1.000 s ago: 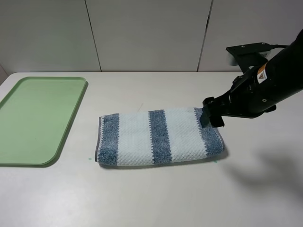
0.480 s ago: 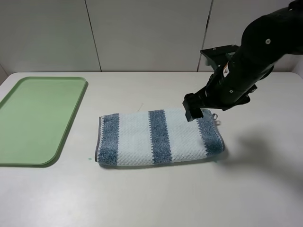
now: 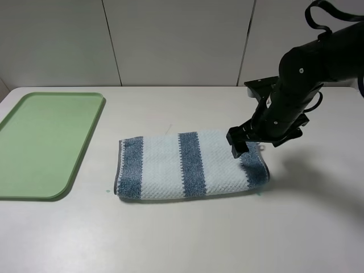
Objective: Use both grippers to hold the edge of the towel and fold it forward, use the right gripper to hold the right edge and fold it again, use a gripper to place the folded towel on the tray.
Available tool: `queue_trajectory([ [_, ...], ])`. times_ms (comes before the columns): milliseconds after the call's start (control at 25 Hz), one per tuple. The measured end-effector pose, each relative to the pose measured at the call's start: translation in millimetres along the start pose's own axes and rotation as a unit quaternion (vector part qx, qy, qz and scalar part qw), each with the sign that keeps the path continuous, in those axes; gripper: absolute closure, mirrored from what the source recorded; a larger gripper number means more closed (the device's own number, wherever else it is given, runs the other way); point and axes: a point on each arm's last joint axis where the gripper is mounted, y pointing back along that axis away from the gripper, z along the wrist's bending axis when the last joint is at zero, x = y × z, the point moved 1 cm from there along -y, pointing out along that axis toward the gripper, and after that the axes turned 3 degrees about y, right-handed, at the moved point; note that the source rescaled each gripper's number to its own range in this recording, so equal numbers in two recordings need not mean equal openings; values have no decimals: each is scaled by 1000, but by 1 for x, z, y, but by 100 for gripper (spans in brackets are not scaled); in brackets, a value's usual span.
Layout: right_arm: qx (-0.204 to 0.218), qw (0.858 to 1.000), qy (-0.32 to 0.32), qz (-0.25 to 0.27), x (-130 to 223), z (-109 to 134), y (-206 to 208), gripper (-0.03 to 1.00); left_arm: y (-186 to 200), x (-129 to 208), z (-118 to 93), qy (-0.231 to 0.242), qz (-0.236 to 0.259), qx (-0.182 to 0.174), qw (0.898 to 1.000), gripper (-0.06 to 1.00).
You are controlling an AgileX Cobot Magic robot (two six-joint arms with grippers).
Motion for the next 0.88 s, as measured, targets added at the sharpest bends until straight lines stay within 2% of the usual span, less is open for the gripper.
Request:
queue_trajectory([
  [520, 6, 1000, -21, 20, 0, -22, -41, -3, 0, 0, 0, 0, 0, 0, 1000, 1],
  [880, 2, 999, -25, 24, 1, -24, -58, -3, 0, 0, 0, 0, 0, 0, 1000, 1],
])
